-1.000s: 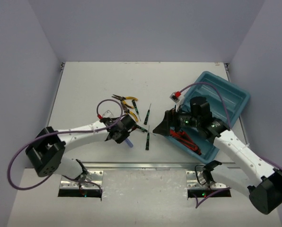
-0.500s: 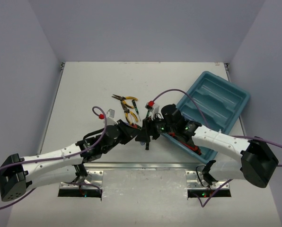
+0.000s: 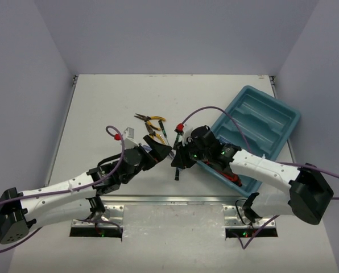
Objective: Sort the tools into containers
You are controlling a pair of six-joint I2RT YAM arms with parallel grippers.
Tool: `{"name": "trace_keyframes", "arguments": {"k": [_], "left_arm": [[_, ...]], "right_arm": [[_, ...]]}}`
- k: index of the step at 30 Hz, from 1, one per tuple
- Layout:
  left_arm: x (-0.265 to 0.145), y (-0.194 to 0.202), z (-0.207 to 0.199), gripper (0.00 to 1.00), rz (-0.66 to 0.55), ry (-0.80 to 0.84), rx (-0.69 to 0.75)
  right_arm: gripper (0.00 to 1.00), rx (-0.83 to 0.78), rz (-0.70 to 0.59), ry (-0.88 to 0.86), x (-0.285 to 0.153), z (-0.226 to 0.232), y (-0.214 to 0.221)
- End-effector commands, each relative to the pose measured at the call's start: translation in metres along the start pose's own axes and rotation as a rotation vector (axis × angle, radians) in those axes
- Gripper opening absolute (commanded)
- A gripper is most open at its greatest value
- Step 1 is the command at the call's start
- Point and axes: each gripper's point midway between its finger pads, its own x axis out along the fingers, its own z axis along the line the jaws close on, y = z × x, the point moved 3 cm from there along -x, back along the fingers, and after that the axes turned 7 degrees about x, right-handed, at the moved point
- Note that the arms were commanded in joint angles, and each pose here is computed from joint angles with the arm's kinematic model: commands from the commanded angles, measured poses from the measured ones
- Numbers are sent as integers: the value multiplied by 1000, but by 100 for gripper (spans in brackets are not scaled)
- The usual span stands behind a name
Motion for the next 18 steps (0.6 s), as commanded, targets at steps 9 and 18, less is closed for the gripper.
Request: {"name": "trace_keyframes", "arguments": {"k": [9,18], "left_arm": [[2,-50,86,100,-121,-366,56],[21,-48,101,100,-30,-497,133]], "right_arm": [[0,-425,65,843,-155,-192,-33],[22,-348,288,918,-146,-233,3]]}}
